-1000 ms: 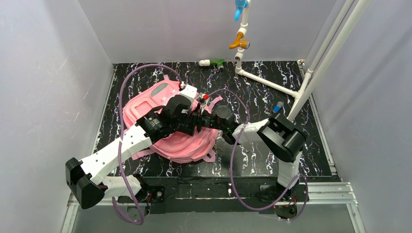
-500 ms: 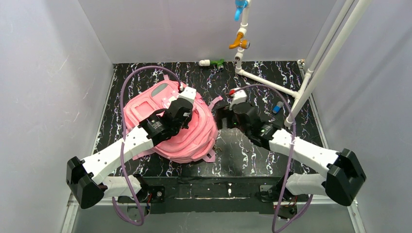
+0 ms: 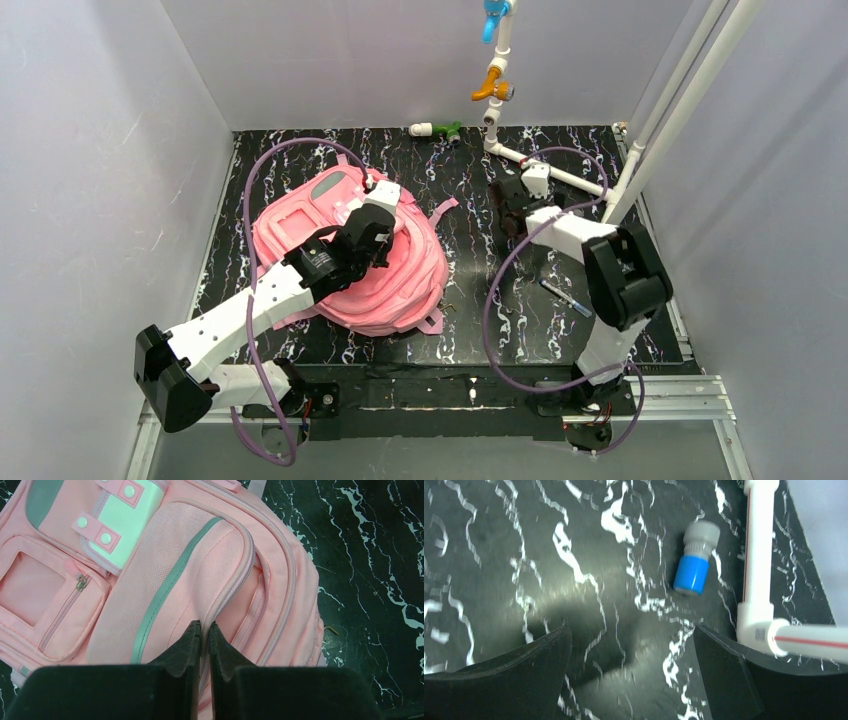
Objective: Pack the student bag
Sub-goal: Pick up the stationery from the center of the board.
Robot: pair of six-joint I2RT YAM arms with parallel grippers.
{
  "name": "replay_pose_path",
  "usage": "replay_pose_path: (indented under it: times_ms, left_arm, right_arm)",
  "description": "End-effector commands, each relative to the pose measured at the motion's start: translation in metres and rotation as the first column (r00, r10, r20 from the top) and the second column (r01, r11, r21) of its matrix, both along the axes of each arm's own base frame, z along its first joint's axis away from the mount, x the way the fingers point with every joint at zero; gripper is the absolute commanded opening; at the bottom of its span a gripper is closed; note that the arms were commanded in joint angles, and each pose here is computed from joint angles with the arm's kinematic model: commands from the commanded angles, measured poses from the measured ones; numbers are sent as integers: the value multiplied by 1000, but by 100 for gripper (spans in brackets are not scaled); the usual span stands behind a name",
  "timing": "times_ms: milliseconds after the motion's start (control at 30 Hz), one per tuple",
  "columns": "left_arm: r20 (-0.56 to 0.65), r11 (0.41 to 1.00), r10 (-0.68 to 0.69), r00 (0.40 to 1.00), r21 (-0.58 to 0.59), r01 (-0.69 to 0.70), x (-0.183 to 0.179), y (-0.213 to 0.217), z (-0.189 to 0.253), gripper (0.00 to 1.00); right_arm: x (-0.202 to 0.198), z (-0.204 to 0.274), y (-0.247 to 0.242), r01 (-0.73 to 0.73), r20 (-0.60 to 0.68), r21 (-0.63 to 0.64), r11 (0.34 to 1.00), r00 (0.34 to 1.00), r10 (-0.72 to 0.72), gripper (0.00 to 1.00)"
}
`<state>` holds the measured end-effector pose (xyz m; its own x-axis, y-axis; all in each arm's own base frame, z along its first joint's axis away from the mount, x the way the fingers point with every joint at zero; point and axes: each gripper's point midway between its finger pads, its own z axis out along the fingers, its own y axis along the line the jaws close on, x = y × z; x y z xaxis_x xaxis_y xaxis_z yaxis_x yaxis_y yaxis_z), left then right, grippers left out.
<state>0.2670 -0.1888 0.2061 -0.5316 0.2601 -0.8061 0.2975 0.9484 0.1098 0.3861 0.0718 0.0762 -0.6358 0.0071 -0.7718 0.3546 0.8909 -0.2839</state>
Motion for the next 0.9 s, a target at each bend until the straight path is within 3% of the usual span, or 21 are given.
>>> replay_pose_path:
  times_ms: [0,300,467,633,733,867]
  left_arm:
    - [36,993,-1,999,-116,5,-4,-8,20,0]
    - [31,994,-6,999,-108,9,-5,-8,18,0]
    - [24,994,-2,1000,-108,5,-5,-7,14,0]
    - [18,993,-7,1000,-114,9,-5,-10,13,0]
    - [23,994,-7,1000,-113,10,-5,-9,15,0]
    - [26,994,-5,1000,-111,8,-5,-8,16,0]
  right_arm:
    - [38,28,-22,120,104,-68,990,988,-112,98]
    - [55,-1,-61,223,66,-54,973,973,-220,98]
    - [57,-6,-74,268,63,5,963,961,-268,98]
    - [61,-27,-74,280,16,143,949,958,-285,98]
    - [62,-39,-73,286,5,204,936,956,-293,90]
    - [64,-44,-79,285,14,170,943,956,-292,78]
